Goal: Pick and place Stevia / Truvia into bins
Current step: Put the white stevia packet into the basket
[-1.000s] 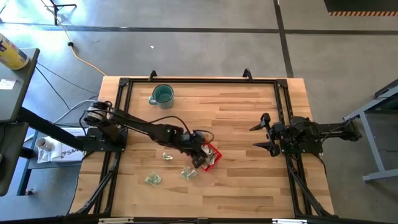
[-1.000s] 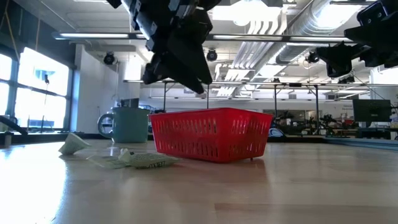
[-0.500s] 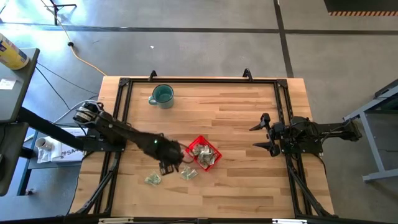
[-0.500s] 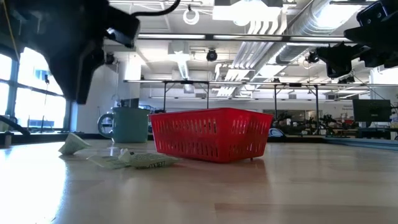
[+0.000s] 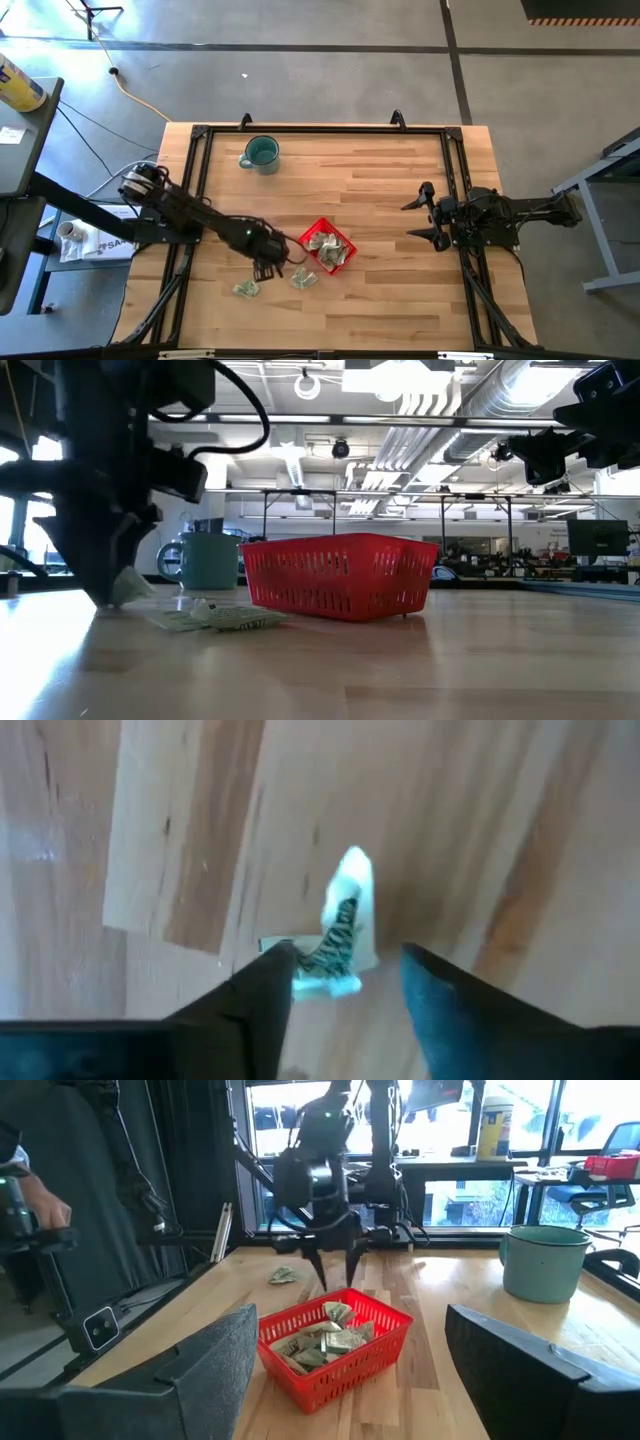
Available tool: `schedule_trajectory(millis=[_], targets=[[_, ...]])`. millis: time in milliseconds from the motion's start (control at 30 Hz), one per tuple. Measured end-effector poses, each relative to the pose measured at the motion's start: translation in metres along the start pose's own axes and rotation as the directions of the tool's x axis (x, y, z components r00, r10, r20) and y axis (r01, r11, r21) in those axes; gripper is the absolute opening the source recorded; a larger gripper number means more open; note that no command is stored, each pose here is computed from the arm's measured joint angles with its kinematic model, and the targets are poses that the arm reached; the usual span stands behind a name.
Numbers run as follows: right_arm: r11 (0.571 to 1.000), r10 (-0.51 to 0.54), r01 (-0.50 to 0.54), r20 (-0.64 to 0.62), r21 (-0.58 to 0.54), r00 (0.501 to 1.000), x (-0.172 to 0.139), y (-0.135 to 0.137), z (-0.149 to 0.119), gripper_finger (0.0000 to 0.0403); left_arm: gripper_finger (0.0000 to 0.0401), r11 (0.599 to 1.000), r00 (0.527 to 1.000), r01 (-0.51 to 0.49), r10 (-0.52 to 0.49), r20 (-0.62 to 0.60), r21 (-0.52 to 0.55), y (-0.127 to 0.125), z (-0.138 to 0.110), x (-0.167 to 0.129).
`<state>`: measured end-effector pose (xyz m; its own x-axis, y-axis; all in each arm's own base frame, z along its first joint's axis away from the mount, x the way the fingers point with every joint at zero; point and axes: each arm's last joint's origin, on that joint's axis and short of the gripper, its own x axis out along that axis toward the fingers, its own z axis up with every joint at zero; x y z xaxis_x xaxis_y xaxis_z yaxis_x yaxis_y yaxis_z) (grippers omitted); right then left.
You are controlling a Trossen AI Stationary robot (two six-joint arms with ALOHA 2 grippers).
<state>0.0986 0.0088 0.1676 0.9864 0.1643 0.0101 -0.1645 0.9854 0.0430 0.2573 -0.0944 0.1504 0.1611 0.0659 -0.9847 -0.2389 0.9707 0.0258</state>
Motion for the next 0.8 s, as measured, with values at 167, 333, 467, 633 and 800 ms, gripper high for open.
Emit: schedule_trajectory(millis=[167,333,467,633,800], targets=[[1.000,0.000,0.000,0.000,0.000,1.000,0.000,0.000,0.000,0.0312,0.0103,0.999,0.999,-0.035,0.035,0.036,-0.017,0.013,0.007,0.005],[1.000,0.000,0.000,0.000,0.000,1.000,0.000,0.000,0.000,0.0312,0.0028,0.999,0.993,0.032,-0.029,0.119,-0.026,0.018,0.032,-0.009],[1.000,0.000,0.000,0.000,0.000,1.000,0.000,0.000,0.000,0.0312,0.0048,0.993,0.966,0.118,-0.113,0.233,-0.010,0.009,0.058,-0.048],[1.000,0.001,-0.001,0.000,0.000,1.000,0.000,0.000,0.000,0.0312,0.0024,0.975,0.880,0.200,-0.221,0.420,0.096,-0.008,0.092,-0.088],[1.000,0.001,-0.001,0.001,0.000,1.000,0.000,0.000,0.000,0.0312,0.0071,0.969,0.846,0.209,-0.247,0.472,0.131,-0.020,0.116,-0.065]])
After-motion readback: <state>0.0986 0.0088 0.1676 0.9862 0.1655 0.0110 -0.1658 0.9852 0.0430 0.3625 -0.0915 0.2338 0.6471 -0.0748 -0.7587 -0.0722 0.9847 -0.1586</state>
